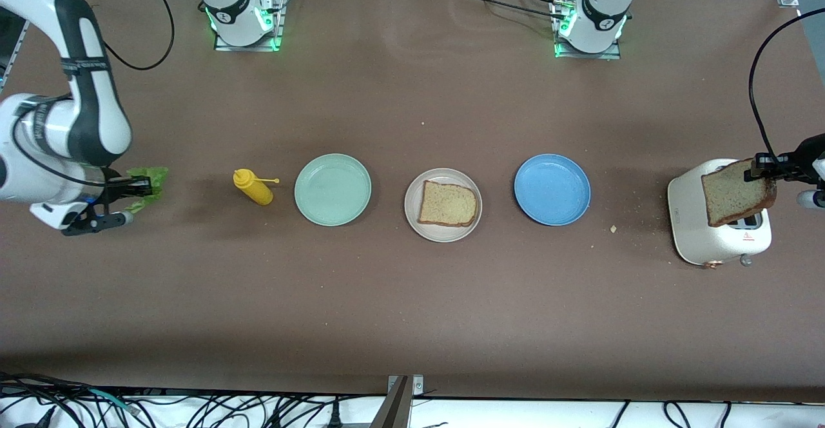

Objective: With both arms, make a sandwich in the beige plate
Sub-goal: 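Grasp the lettuce leaf with the right gripper and lift it, then carry the lettuce over the beige plate while the left gripper lifts toast, then drop the lettuce on the bread while the left gripper carries toast over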

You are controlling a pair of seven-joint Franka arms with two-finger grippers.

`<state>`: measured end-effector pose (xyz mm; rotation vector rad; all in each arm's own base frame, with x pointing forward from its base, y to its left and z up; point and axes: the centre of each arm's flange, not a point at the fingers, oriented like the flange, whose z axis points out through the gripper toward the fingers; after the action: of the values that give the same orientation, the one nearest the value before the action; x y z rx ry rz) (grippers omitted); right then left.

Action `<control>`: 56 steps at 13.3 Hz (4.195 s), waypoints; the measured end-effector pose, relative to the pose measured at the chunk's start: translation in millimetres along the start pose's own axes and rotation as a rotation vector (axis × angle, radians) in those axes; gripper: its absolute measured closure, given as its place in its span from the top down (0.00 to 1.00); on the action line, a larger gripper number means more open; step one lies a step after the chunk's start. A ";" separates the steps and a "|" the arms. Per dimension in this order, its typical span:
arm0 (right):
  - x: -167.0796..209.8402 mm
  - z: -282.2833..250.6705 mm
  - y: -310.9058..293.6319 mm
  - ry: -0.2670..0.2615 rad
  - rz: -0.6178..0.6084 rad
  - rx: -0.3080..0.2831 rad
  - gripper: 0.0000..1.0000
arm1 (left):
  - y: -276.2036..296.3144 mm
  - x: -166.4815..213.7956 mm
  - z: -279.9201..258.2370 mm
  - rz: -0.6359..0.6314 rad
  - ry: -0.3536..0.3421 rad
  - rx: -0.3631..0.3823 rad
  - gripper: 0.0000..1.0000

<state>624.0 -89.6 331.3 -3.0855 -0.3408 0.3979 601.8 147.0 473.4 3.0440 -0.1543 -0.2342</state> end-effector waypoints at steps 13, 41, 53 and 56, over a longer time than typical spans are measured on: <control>27.4 -99.0 -204.4 -0.071 0.314 0.253 0.10 | 36.0 9.8 5.3 0.053 -0.021 -0.032 0.09; 97.1 109.0 -618.4 0.209 0.845 0.535 0.46 | 34.8 9.9 5.6 0.050 -0.024 -0.037 0.09; 90.0 -68.8 -490.8 0.284 0.670 0.258 1.00 | 161.3 63.3 95.6 0.128 -0.094 -0.484 0.09; 92.1 -86.6 -406.1 0.244 0.586 0.107 1.00 | 201.1 77.9 135.6 0.081 -0.151 -0.634 0.09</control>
<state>646.2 328.1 408.2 -3.0190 0.5780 0.0298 638.3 -71.1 346.8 2.3867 -0.1726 -0.4159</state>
